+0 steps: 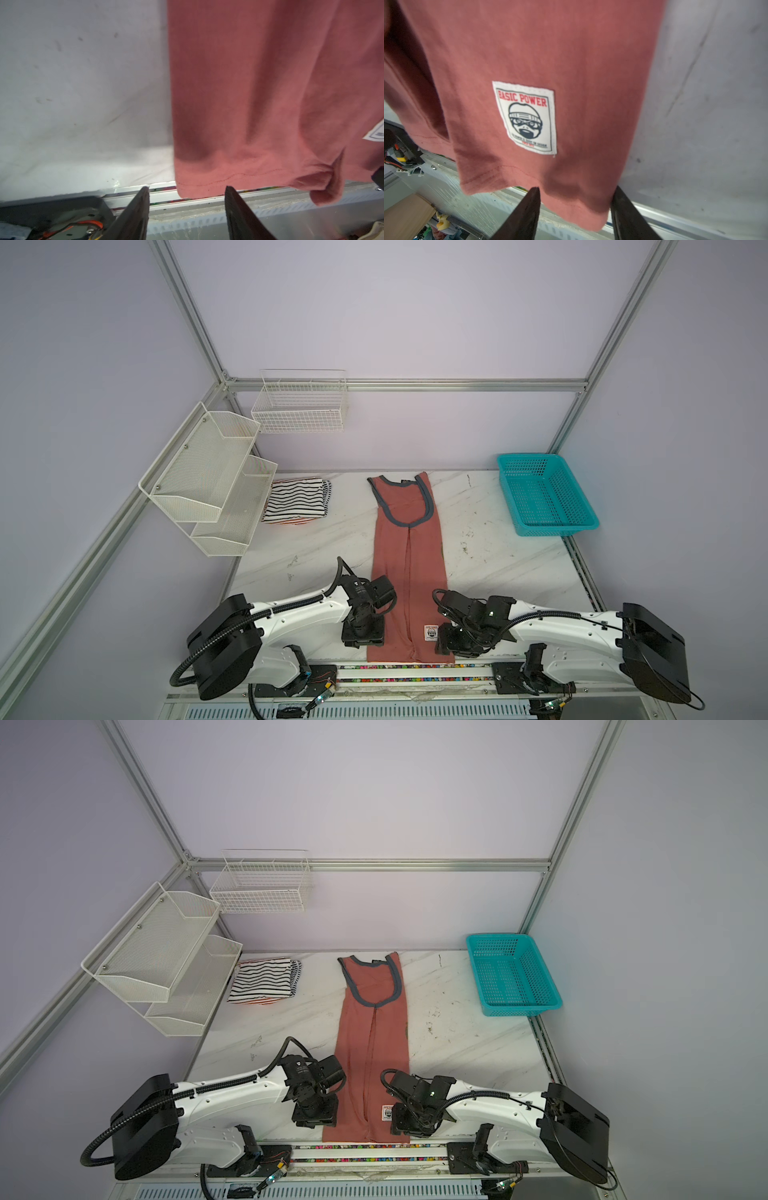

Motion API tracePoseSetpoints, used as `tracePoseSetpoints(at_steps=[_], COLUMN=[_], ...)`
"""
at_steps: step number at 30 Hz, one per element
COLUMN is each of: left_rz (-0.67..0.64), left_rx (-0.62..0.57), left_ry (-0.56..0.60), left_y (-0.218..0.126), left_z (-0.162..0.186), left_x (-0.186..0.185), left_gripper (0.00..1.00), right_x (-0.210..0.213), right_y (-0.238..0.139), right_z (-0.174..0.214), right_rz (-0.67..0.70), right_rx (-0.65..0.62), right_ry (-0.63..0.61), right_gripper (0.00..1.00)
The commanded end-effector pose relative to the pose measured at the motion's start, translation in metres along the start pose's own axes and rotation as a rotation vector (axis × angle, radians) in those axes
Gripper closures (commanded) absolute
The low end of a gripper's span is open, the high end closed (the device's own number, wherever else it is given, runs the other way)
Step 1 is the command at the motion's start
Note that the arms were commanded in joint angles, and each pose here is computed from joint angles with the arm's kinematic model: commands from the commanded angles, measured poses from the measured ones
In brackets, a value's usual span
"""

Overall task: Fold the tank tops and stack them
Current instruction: 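Move both grippers to the near hem and grasp it, then lift the grasped near hem upward with both grippers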

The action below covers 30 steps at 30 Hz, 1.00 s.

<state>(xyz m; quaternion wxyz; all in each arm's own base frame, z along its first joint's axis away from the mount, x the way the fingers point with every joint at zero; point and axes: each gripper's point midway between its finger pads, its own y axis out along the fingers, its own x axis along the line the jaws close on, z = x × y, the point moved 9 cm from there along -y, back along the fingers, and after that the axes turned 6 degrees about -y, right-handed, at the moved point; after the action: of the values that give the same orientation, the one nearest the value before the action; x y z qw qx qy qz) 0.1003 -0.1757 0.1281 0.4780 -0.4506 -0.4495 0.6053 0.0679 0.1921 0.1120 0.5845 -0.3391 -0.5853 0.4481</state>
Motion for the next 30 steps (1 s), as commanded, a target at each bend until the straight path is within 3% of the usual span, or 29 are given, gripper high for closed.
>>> tracePoseSetpoints(at_steps=[1,18,21,30], left_rz=[0.013,-0.025,-0.023,0.017], left_rx=[0.049,0.089,0.088,0.075], left_ry=[-0.023,-0.053,-0.056,-0.058], left_y=[0.014,0.037,0.038,0.034], left_z=[0.005,0.013,0.013,0.013], left_x=[0.001,0.011,0.01,0.004], left_gripper=[0.43,0.52,0.62,0.97], right_x=[-0.013,-0.026,-0.023,-0.009], right_y=[0.004,0.01,0.011,0.011], right_z=[0.01,0.017,0.014,0.011], right_rz=[0.082,0.148,0.142,0.094], right_rx=[0.043,0.054,0.039,0.021], right_ry=[0.051,0.077,0.076,0.056], right_gripper=[0.43,0.44,0.52,0.93])
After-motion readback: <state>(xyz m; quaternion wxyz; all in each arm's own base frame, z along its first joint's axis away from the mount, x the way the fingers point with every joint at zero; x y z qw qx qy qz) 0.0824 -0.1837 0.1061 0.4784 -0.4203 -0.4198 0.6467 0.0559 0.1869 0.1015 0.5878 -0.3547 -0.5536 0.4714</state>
